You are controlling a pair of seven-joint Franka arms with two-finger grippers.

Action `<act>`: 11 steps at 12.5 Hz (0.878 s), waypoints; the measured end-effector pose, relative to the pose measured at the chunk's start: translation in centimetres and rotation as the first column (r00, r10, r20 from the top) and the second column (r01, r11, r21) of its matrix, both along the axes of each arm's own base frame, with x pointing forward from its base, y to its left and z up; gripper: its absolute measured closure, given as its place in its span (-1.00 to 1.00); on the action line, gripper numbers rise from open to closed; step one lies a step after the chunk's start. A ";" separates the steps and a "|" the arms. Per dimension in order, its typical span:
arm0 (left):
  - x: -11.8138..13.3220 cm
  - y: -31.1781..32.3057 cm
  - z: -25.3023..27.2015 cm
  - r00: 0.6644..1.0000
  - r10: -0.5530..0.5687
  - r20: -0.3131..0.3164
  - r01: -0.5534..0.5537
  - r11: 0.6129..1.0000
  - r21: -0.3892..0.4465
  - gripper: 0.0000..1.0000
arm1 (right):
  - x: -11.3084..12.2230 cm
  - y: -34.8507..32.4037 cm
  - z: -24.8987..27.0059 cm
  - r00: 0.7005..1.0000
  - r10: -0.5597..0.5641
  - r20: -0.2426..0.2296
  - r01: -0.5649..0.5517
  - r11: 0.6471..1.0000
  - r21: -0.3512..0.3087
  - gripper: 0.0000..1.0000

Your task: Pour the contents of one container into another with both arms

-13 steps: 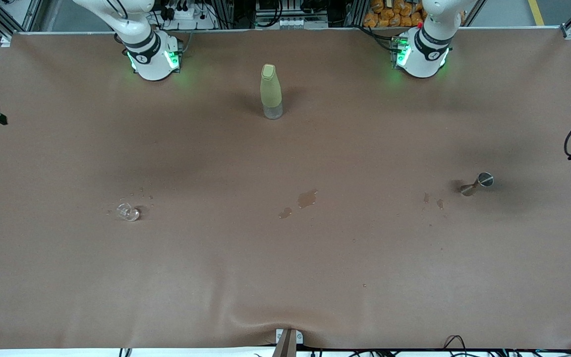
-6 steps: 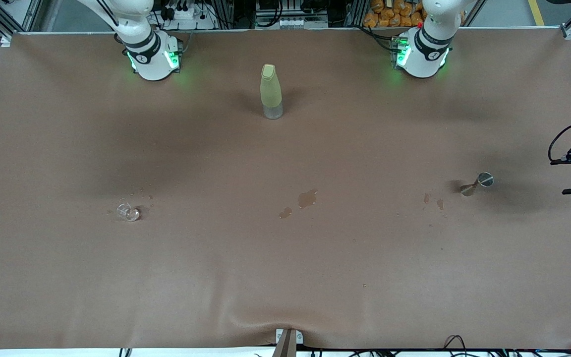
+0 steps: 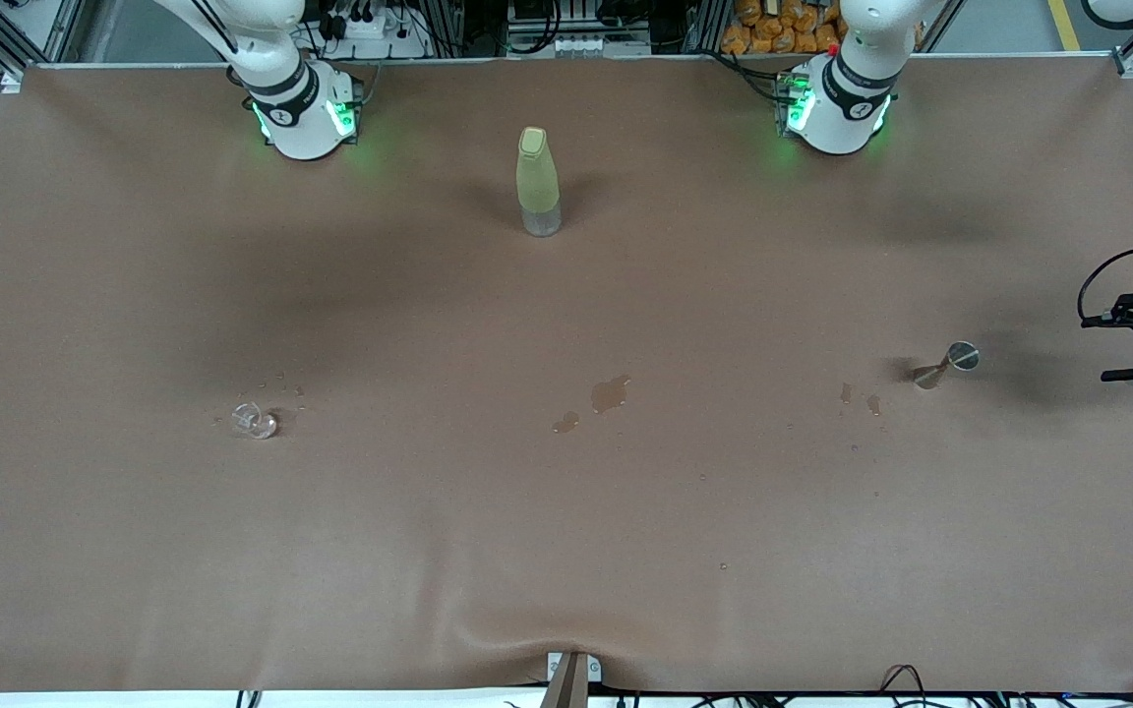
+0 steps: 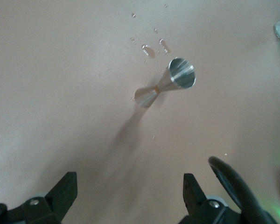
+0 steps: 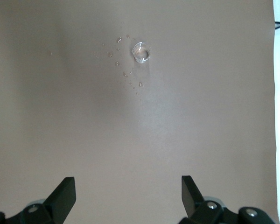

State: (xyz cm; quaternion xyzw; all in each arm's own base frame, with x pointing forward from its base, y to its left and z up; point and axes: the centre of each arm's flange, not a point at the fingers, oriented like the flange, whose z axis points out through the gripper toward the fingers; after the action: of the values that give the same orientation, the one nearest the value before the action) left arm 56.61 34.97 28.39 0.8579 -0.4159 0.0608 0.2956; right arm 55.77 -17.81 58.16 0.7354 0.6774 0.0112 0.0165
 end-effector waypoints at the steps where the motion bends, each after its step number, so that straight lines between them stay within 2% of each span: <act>1: -0.1 0.5 -0.2 1.000 0.013 0.009 -0.013 1.000 0.003 -1.00 | 0.1 0.0 -0.7 1.000 0.022 0.000 -0.022 1.000 0.000 -1.00; 5: -0.4 1.3 -1.1 0.995 0.080 0.051 -0.076 0.994 -0.076 -1.00 | 0.9 0.0 -6.1 0.998 0.064 -0.009 -0.064 0.998 0.025 -1.00; 11: -0.3 0.5 -2.2 0.993 0.102 0.056 -0.092 0.983 -0.159 -1.00 | 1.6 -4.0 -17.0 0.992 0.122 0.029 -0.125 0.962 0.241 -1.00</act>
State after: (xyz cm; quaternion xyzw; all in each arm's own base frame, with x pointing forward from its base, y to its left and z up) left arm 56.26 35.52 26.18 0.8491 -0.3767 0.1349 0.3449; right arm 57.35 -21.80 41.15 0.6881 0.7153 0.1001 -0.0697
